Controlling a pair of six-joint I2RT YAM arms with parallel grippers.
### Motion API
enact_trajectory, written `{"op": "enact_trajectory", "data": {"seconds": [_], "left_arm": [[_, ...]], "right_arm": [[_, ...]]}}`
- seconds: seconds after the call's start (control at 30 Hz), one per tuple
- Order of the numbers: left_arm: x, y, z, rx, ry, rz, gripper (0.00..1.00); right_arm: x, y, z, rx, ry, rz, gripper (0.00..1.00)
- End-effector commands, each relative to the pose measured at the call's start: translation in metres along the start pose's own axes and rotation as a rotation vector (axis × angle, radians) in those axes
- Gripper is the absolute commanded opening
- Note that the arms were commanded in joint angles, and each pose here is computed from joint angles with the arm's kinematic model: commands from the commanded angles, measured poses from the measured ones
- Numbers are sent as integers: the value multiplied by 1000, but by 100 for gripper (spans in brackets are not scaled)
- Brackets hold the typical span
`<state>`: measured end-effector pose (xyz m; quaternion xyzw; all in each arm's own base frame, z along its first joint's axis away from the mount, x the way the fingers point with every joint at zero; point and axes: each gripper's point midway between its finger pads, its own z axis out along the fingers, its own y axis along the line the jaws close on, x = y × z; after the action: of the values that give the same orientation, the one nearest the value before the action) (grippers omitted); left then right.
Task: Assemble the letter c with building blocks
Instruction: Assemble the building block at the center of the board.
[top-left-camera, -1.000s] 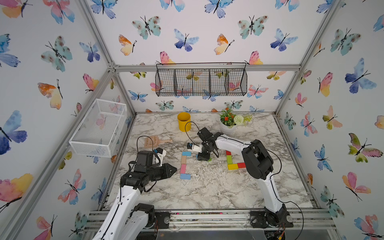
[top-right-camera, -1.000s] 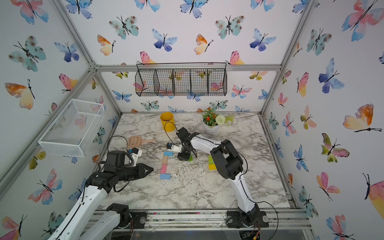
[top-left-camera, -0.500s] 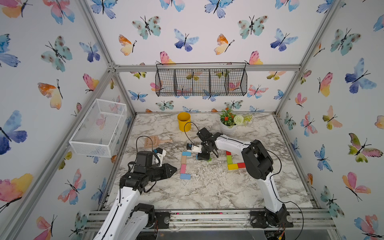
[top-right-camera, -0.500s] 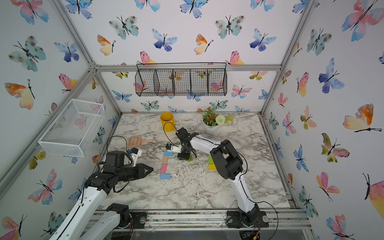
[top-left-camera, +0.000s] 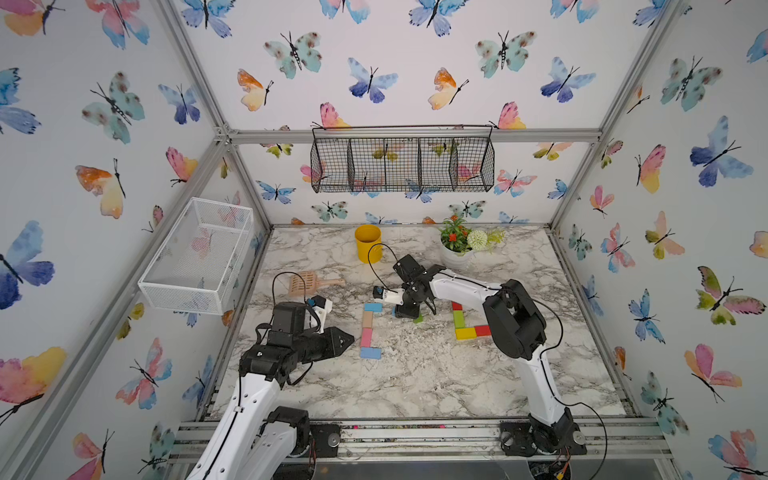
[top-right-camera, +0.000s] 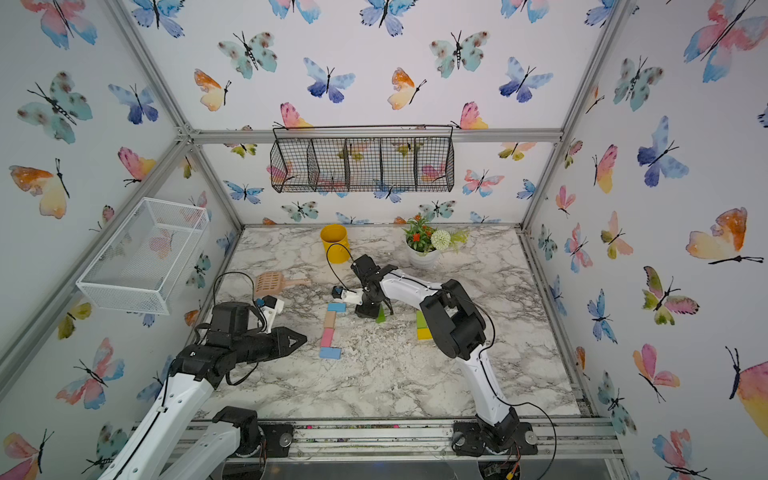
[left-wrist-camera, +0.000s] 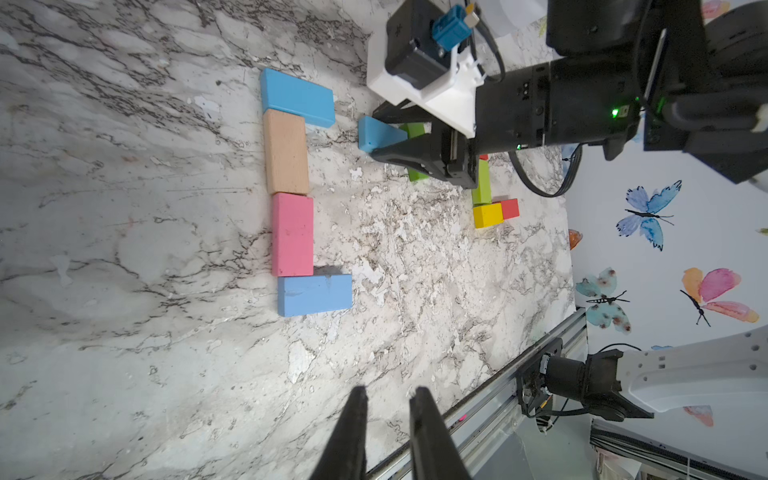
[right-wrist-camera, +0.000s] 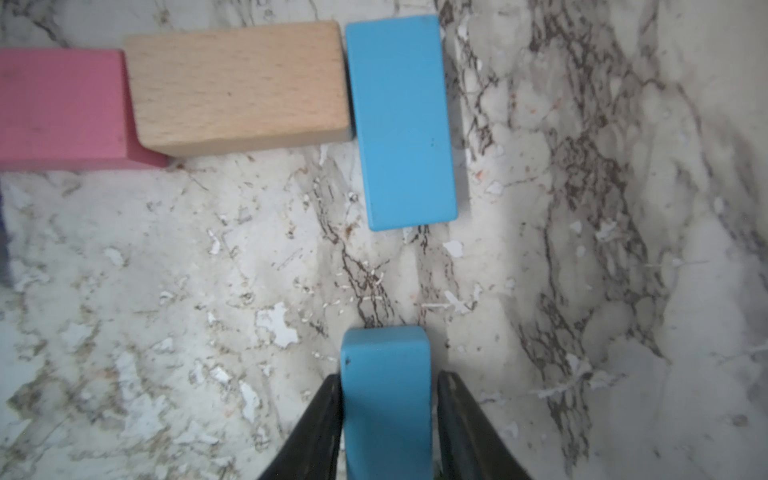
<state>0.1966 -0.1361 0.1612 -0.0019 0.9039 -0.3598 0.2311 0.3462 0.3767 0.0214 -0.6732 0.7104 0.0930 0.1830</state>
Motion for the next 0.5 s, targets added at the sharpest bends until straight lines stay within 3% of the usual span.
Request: {"op": "enact_trajectory", "data": {"seconds": [0.0, 0.47], "left_arm": [[5, -1, 2, 17, 12, 1, 22], [6, 1, 4, 13, 23, -6, 23]], "right_arm": [[6, -4, 10, 0, 25, 3, 40], [-14, -11, 13, -17, -42, -29, 40]]}}
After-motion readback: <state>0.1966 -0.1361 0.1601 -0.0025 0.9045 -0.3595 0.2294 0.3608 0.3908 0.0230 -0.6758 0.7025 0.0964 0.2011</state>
